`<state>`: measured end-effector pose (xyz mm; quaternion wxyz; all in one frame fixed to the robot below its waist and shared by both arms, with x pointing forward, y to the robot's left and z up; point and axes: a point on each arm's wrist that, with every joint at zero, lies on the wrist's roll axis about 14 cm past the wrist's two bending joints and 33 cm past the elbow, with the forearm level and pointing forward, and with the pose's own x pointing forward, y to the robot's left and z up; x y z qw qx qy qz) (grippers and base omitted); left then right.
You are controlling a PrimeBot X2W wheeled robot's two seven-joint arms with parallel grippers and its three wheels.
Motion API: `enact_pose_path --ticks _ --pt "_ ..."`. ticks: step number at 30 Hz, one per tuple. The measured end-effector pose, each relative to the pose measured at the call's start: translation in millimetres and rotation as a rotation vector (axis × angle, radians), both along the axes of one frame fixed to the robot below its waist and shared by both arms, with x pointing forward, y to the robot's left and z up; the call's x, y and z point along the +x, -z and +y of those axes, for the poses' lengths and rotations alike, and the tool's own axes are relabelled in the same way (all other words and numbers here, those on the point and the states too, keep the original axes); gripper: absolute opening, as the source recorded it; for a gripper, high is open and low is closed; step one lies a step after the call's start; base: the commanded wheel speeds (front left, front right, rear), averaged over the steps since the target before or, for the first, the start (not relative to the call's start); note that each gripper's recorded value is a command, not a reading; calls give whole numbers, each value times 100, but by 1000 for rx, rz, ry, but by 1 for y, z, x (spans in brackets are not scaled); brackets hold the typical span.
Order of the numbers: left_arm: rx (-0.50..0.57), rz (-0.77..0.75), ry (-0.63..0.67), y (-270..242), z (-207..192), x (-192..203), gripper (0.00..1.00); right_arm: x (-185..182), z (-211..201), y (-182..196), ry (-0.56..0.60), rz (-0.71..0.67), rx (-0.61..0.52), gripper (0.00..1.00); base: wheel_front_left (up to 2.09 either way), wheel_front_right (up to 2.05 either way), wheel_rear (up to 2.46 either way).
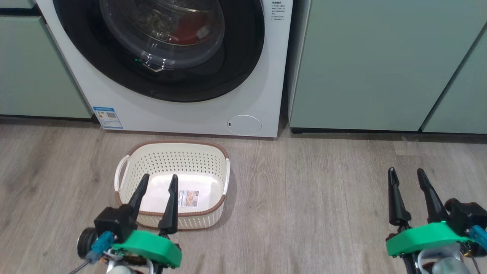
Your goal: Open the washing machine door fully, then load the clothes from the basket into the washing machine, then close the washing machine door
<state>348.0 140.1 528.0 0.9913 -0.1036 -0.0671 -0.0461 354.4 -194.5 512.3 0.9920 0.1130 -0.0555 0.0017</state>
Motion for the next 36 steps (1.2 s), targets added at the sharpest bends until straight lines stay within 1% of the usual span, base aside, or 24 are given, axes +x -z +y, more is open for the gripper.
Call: enact_pose_path --ticks 8,10,30,31,33,36 --pt "6 -4 9 -1 -2 -1 100 0 0 -1 1 -3 0 100 0 0 0" --pt "-13 12 11 4 -2 -1 100 0 0 -1 1 -2 0 100 0 0 0" --pt "-26 39 17 13 -1 -2 100 2 2 2 -5 5 0 100 0 0 0" --pt "-26 39 17 13 -1 -2 0 2 2 2 -5 5 0 0 0 0 0" --pt "-25 73 16 23 -1 -4 0 0 2 11 -6 34 2 0 0 0 0" --pt "-22 156 11 49 0 -14 0 -9 2 35 -4 108 7 0 0 0 0"
